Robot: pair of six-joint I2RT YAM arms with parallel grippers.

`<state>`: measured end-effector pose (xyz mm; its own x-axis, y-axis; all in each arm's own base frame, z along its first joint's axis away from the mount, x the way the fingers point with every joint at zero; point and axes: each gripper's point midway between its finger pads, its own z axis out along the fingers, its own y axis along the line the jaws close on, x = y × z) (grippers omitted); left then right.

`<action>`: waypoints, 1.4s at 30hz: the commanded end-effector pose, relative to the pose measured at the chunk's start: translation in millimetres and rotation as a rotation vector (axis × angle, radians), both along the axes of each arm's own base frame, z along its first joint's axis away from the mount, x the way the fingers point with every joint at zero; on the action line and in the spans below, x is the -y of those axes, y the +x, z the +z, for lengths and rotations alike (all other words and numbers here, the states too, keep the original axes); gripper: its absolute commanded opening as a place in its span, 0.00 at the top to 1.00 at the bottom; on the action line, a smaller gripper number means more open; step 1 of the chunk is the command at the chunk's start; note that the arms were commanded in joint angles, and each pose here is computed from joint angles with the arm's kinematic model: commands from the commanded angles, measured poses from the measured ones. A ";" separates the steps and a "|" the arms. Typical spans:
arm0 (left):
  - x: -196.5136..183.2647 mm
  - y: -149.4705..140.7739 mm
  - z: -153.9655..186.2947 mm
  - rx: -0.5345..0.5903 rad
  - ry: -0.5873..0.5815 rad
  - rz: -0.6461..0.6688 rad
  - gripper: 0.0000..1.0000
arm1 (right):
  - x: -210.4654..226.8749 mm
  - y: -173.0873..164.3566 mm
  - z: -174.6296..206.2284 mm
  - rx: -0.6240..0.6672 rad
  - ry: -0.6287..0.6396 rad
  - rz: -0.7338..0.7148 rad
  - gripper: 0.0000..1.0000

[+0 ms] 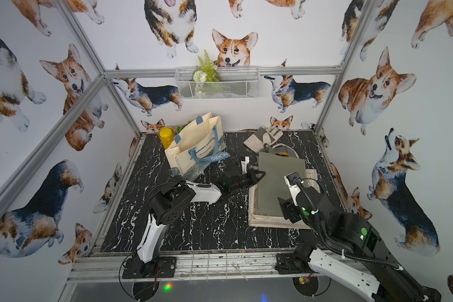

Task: Put away the canvas bag
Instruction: Place the canvas bag at the center of the board.

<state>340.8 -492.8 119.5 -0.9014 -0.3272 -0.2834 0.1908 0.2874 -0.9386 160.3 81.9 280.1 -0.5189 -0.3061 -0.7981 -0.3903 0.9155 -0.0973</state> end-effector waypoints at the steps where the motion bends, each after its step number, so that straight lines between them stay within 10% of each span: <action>1: -6.7 -10.8 -27.4 -0.061 0.085 -0.024 1.00 | -5.7 7.0 -0.1 -0.002 0.083 -0.063 0.22; 15: -46.6 -18.7 -9.3 0.080 0.278 -0.009 0.01 | -24.2 25.9 -49.4 -0.237 0.149 -0.205 0.26; 32: -174.3 -68.8 108.1 0.664 0.942 -0.123 0.00 | -16.7 89.8 -182.5 -0.524 0.227 -0.429 0.25; 42: -337.9 -54.6 165.4 0.516 1.088 0.085 0.00 | -27.1 93.1 -260.3 -0.744 0.129 -0.442 0.26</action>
